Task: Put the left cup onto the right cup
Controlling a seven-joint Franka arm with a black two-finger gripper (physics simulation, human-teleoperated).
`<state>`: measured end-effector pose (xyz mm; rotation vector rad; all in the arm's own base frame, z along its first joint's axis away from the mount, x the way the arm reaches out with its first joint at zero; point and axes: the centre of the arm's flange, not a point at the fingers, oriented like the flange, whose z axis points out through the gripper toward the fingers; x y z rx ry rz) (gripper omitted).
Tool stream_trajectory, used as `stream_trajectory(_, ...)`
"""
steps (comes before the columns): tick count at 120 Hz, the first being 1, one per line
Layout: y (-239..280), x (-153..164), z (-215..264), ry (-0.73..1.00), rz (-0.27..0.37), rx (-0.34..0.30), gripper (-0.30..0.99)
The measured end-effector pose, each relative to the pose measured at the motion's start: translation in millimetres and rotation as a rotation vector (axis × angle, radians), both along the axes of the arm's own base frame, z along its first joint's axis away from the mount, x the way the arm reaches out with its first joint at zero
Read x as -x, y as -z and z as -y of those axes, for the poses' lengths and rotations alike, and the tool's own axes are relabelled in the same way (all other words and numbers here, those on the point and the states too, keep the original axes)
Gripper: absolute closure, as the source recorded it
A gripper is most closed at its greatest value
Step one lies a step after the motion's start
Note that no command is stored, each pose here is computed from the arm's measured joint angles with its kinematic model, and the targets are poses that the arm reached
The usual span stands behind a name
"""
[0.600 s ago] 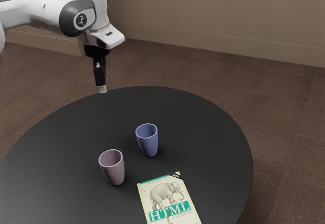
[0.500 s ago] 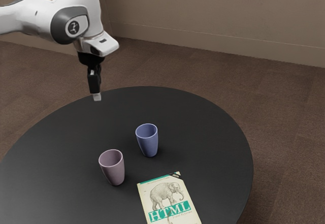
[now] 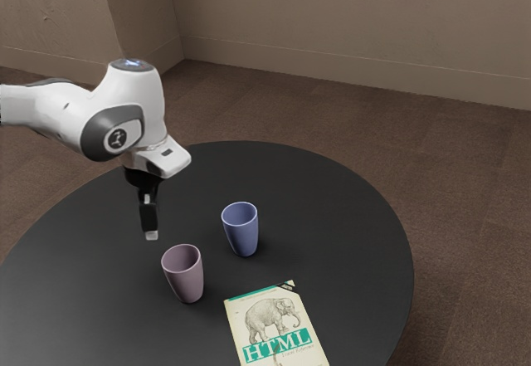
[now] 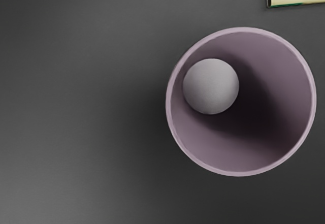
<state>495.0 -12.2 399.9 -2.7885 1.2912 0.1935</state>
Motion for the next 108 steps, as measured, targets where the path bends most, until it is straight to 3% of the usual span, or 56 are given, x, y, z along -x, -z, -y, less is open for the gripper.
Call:
stream_trajectory(43,50.6,2.2,7.9,-0.054,0.000,-0.022,0.00)
stream_trajectory(67,49.8,-8.2,18.0,-0.062,0.044,-0.024,0.00)
stream_trajectory(84,59.9,-11.0,27.2,-0.065,0.042,-0.029,0.01)
stream_trajectory(92,64.3,-11.0,31.6,-0.068,0.039,-0.030,0.10)
stream_trajectory(108,71.4,-11.1,38.2,-0.073,0.040,-0.032,0.42)
